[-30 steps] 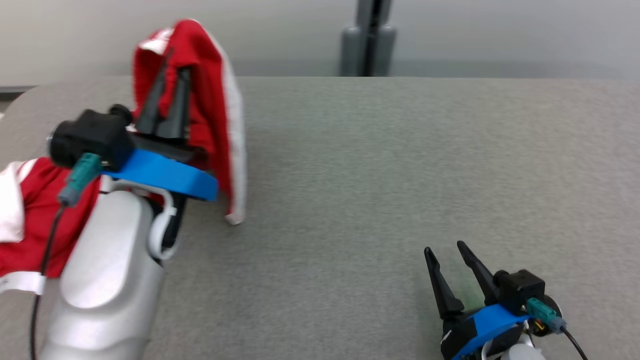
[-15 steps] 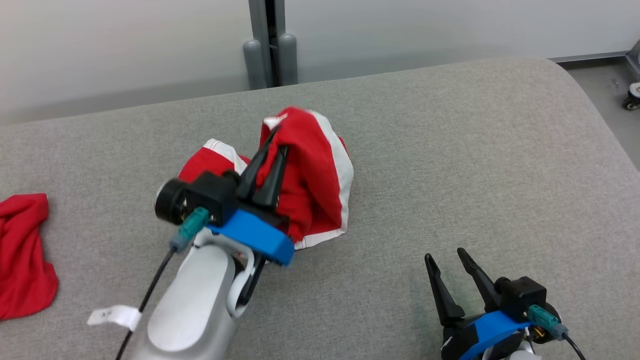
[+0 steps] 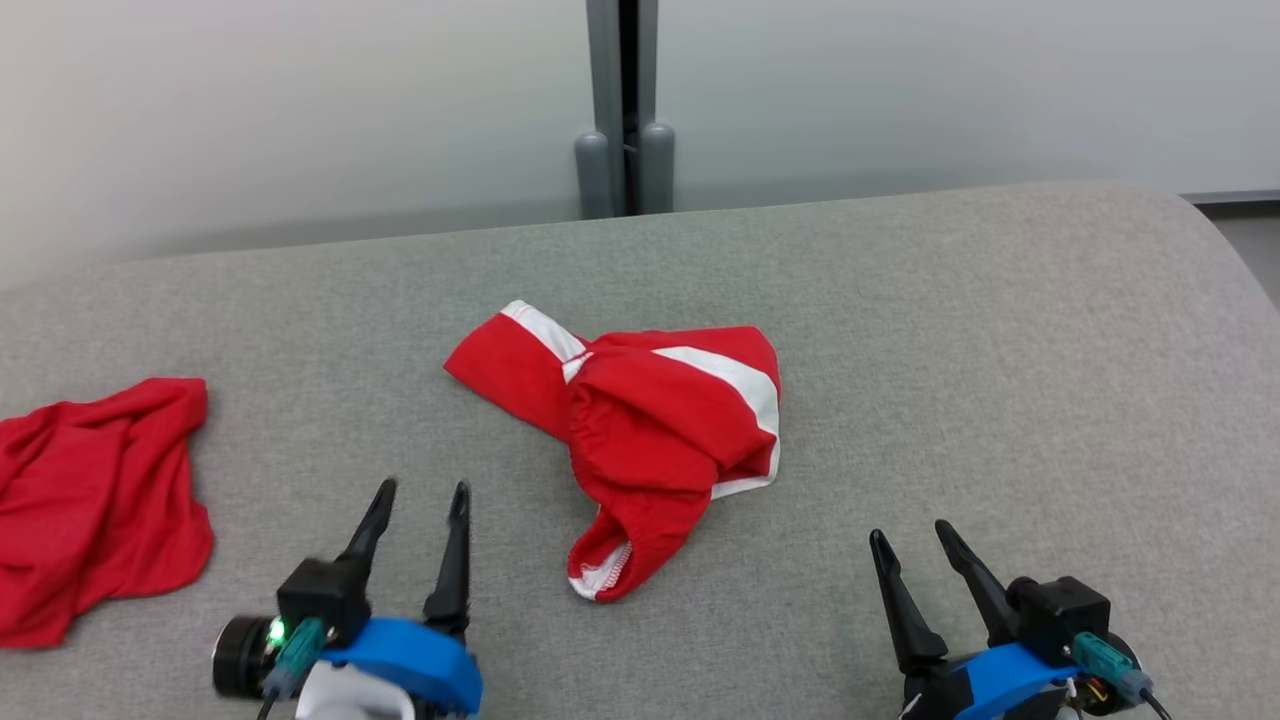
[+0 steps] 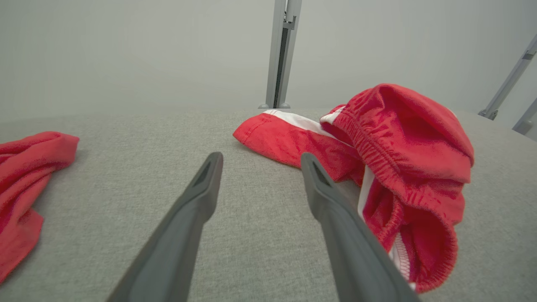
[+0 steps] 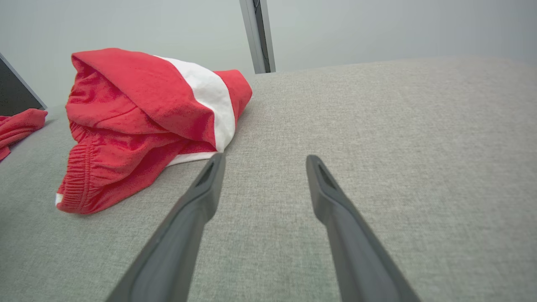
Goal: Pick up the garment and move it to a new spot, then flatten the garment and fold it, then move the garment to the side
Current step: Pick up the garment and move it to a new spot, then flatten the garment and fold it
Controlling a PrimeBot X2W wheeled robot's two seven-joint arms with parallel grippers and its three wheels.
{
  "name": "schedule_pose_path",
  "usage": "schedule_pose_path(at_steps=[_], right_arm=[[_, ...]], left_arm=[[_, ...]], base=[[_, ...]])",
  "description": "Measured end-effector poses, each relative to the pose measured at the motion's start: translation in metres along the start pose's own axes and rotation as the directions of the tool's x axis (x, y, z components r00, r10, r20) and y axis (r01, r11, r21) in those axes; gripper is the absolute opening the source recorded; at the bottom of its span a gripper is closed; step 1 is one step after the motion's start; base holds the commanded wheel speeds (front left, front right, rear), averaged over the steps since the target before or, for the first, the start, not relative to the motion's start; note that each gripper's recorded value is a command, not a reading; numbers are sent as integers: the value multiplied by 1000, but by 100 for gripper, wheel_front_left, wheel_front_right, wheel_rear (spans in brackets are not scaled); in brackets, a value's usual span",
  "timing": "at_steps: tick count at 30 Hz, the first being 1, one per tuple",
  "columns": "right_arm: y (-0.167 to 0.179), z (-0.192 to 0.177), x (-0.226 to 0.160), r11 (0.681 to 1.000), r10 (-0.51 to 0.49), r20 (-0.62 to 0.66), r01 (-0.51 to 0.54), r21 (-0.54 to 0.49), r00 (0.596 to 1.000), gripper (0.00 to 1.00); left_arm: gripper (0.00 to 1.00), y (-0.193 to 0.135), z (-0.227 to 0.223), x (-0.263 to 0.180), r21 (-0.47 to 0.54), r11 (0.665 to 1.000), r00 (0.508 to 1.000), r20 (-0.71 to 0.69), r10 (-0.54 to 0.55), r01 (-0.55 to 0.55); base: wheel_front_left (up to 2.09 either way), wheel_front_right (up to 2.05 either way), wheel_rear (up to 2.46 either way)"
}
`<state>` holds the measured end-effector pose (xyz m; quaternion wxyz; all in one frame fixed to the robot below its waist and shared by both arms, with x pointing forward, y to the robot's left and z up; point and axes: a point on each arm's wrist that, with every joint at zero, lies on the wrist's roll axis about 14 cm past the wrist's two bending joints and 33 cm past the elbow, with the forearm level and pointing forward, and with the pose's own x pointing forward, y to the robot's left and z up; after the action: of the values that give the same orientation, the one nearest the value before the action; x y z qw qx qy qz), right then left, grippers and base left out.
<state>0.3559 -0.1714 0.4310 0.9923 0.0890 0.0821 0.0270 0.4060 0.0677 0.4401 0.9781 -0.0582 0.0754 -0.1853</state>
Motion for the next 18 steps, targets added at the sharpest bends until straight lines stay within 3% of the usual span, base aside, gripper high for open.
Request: schedule_pose_path(at_steps=[8,18], right_arm=[[11,-2,-2,999,35,-5,-35,-8,999,100],[26,-19,10,995,88,-67,-90,-31,994,100]], left_arm=[[100,31,-15,-45,-32,989,989,-21,144,-145],[100,32,-24,-52,-33,988,988,-45,146,-148]], base=[[0,0,0],[0,0,0]])
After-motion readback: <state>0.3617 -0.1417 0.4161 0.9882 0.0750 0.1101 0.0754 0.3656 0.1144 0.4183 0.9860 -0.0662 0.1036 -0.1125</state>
